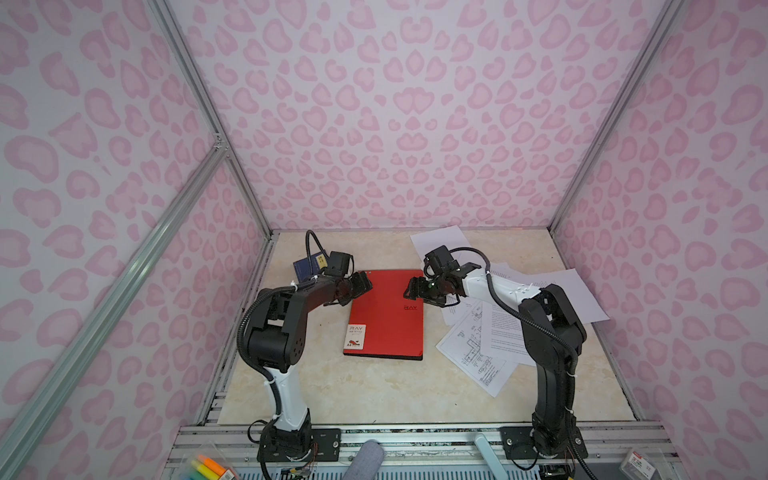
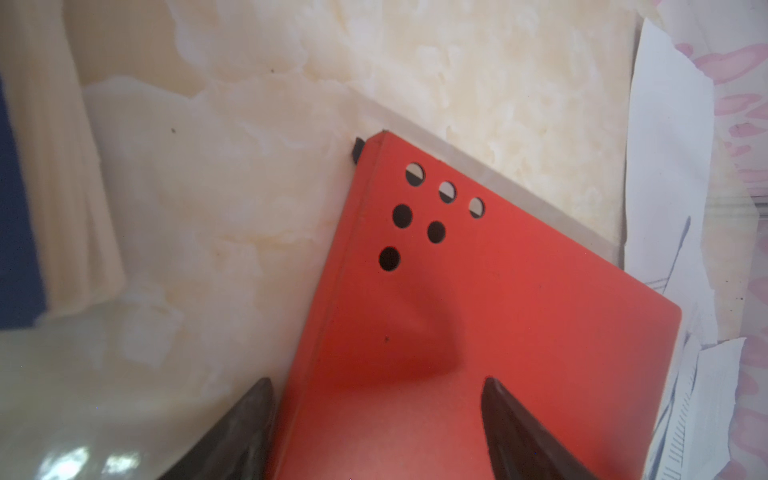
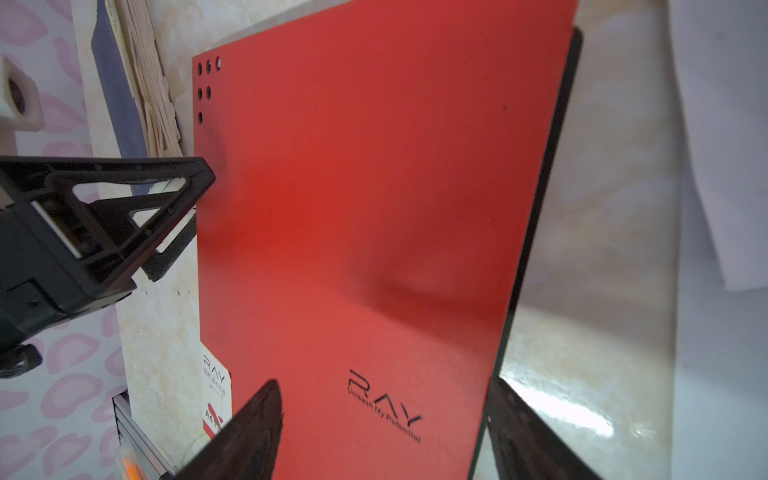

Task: Put the files into the folder

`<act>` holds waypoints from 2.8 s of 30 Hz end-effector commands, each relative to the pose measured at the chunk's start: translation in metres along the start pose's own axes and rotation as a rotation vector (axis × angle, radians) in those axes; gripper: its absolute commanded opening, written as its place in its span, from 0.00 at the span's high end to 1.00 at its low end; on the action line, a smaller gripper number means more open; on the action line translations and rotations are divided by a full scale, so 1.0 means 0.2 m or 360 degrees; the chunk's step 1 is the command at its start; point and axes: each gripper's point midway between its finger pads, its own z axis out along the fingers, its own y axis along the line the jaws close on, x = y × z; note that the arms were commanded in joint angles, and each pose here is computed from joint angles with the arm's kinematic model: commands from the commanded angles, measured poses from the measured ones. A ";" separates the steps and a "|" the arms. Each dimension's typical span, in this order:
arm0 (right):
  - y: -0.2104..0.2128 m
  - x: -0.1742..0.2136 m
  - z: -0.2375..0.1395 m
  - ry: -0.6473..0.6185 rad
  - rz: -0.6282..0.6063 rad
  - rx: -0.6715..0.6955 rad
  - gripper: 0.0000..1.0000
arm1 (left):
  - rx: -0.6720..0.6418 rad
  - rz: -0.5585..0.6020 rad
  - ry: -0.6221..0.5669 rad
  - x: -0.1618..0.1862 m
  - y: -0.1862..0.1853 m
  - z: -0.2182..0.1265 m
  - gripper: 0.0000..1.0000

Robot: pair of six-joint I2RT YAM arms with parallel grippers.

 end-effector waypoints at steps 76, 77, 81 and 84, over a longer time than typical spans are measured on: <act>0.12 0.37 0.21 0.0268 -0.0363 0.0080 1.00 | -0.0081 -0.0364 0.0317 0.34 0.33 -0.50 0.02; 0.09 0.37 0.22 0.0269 -0.0348 0.0091 1.00 | -0.0105 -0.0349 0.0332 0.36 0.34 -0.49 0.02; 0.00 0.36 0.26 0.0286 -0.0277 0.0093 1.00 | -0.0167 -0.0320 0.0410 0.45 0.38 -0.41 0.02; -0.06 0.35 0.28 0.0311 -0.0252 0.0101 1.00 | -0.0179 -0.0287 0.0480 0.51 0.39 -0.37 0.02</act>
